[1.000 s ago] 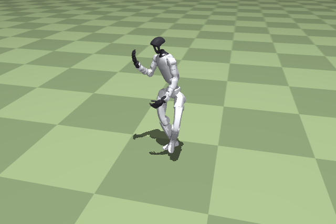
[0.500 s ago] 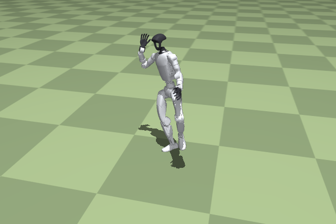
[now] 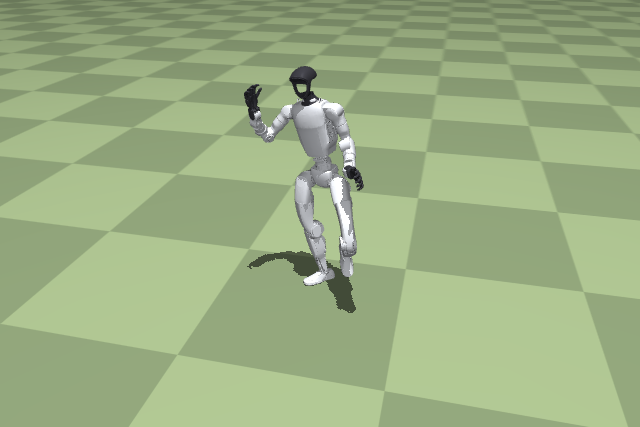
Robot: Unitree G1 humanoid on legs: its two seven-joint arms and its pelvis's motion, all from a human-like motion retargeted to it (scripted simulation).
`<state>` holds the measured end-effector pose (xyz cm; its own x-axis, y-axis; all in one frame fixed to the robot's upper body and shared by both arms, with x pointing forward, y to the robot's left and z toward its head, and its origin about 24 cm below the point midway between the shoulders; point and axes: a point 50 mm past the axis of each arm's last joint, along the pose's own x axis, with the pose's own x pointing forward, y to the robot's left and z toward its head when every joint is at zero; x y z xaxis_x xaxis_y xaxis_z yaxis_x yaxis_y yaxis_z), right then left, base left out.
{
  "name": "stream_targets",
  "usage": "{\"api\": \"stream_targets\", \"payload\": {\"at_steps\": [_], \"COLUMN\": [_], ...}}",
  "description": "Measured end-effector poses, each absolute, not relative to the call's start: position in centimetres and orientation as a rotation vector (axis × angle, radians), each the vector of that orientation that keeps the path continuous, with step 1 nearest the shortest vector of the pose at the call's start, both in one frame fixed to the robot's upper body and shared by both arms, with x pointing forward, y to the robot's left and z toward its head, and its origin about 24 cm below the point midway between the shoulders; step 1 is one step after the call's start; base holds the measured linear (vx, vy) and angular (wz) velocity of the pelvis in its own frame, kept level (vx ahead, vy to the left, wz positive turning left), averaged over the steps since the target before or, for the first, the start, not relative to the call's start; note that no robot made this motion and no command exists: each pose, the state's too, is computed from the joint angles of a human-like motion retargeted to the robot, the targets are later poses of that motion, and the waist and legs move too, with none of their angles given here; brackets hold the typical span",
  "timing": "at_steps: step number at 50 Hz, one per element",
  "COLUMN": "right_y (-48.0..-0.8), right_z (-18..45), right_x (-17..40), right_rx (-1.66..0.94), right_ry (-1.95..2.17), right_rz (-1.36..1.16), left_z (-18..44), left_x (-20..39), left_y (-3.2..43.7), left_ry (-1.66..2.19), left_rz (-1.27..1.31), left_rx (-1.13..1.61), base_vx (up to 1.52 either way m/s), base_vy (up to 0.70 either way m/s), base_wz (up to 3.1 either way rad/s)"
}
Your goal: Kungfu
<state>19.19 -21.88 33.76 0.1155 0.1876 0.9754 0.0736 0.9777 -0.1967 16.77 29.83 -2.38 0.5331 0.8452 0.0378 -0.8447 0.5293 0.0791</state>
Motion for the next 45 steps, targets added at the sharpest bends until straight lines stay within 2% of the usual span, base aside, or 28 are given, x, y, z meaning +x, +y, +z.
{"api": "stream_targets", "payload": {"at_steps": [5,10,14,23,31,35,38,40,42,43,45], "right_y": [-20.7,-17.6,-14.6,-8.3,-9.5,-12.2,-15.7,-17.4,-18.9,-19.9,-21.5], "right_z": [29.1,24.0,23.5,28.2,32.0,28.3,20.9,13.9,4.3,-0.9,-10.7], "right_x": [27.2,34.3,37.4,37.8,35.5,35.8,36.3,35.7,33.3,30.8,22.8], "right_rx": [0.002,0.03,0.081,0.059,-0.184,-0.328,-0.443,-0.497,-0.531,-0.551,-0.624], "right_ry": [-1.095,-0.727,-0.616,-0.795,-1.017,-0.932,-0.664,-0.426,-0.066,0.166,0.769], "right_rz": [0.258,0.343,0.367,0.365,0.384,0.261,0.148,0.109,0.052,0.027,0.03], "left_z": [1.5,7.1,12.2,20.9,24.4,21.4,14.5,7.4,-2.2,-6.6,-11.1], "left_x": [19.4,22.5,25.7,29.7,30.9,33.2,34.6,34.1,31.3,28.5,23.2], "left_y": [31.2,33.2,33.9,35.0,33.3,30.3,26.0,22.4,16.7,13.8,10.7], "left_ry": [-0.157,-0.362,-0.514,-0.715,-0.822,-0.666,-0.414,-0.179,0.21,0.444,0.739], "left_rz": [1.006,1.041,1.012,0.99,0.903,0.768,0.559,0.438,0.233,0.077,-0.28], "left_rx": [0.106,0.092,0.068,-0.038,-0.077,-0.058,0.011,0.058,0.078,0.069,-0.036], "base_vx": [0.19,0.24,0.52,0.84,0.5,0.68,0.53,0.19,0.11,0.14,0.2], "base_vy": [0.32,0.14,0.11,0.08,-0.27,0.28,0.14,-0.07,0.07,0.04,-0.07], "base_wz": [1.44,1.51,2.37,1.29,1.81,1.97,2.01,1.62,1.64,1.59,1.09]}}
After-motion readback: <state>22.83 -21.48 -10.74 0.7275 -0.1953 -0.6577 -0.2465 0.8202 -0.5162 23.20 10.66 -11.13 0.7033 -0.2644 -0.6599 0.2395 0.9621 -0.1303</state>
